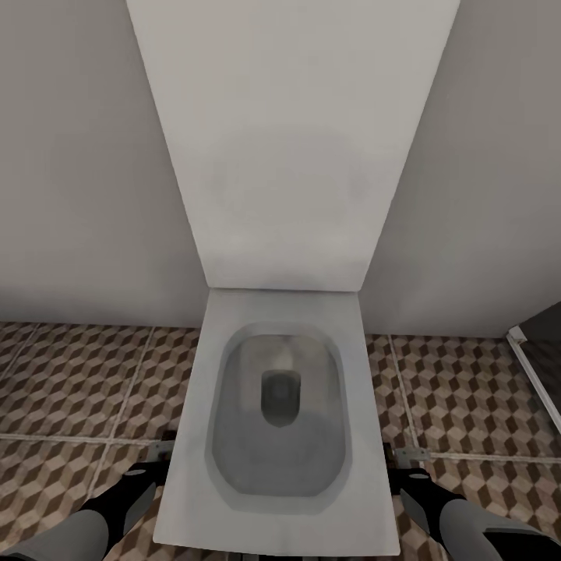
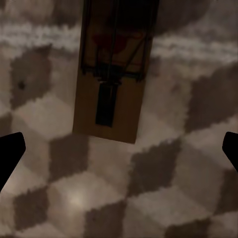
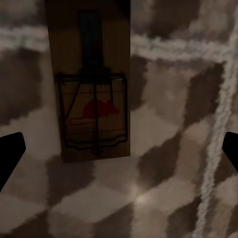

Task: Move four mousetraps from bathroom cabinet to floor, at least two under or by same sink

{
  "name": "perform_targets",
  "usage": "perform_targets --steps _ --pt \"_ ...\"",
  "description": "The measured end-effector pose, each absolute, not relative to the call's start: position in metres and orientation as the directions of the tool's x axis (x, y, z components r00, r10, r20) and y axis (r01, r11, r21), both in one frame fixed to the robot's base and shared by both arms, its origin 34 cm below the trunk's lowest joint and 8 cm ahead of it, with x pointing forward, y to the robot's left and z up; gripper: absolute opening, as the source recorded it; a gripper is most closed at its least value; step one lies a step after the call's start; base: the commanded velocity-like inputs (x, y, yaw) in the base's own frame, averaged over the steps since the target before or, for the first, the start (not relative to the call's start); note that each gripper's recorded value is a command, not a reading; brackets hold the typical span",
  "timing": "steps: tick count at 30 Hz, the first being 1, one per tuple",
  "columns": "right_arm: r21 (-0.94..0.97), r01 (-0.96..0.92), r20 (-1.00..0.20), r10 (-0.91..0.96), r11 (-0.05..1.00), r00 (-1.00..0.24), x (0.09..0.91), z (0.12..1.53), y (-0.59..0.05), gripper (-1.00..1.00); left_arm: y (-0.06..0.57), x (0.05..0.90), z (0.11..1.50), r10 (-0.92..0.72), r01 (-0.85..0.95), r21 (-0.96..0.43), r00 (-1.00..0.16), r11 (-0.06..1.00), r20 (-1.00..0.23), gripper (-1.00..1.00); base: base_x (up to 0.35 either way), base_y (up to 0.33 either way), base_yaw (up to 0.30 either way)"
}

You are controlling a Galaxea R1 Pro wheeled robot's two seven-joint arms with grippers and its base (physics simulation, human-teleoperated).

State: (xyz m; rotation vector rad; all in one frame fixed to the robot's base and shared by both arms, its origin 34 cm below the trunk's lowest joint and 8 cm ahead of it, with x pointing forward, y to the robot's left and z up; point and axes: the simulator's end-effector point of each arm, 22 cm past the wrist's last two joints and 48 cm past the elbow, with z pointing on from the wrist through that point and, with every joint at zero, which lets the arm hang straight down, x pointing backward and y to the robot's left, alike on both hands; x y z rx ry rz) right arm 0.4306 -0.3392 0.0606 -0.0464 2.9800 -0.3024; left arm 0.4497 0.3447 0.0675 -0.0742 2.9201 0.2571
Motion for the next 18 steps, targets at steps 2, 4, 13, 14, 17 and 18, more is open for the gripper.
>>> perform_targets --steps 2,4,13,14,17,18 --pt "-0.202 -0.016 -0.141 -0.045 0.979 -0.989 0.4304 0.0606 -0.3392 1.0 0.3446 0.4506 0.0677 -0.029 -0.066 0.167 -0.976 0.984 -0.214 1.0 0.0 0.0 0.0" --pt "-0.202 -0.016 -0.142 -0.045 0.979 -0.989 0.4306 0.0606 -0.3394 1.0 0.3448 0.4511 0.0678 -0.028 -0.066 0.168 -0.976 0.984 -0.216 1.0 0.0 0.0 0.0" --pt "-0.203 -0.016 -0.143 -0.045 0.979 -0.989 0.431 0.0607 -0.34 1.0 0.3447 0.4552 0.0689 -0.027 -0.067 0.169 -0.973 0.983 -0.228 1.0 0.0 0.0 0.0" --pt "-0.203 -0.016 -0.143 -0.045 0.979 -0.989 0.4308 0.0607 -0.3401 1.0 0.3447 0.4557 0.069 -0.027 -0.067 0.17 -0.973 0.983 -0.23 1.0 -0.009 0.0 0.0" --pt "-0.203 -0.016 -0.143 -0.046 0.979 -0.989 0.431 0.0607 -0.3402 1.0 0.3448 0.4558 0.0691 -0.029 -0.07 0.171 -0.973 0.983 -0.229 1.0 -0.079 0.0 0.0" --pt "-0.203 -0.016 -0.143 -0.046 0.979 -0.989 0.4312 0.0607 -0.3403 1.0 0.3447 0.4559 0.0691 -0.031 -0.071 0.171 -0.973 0.983 -0.228 1.0 -0.169 0.0 0.0"
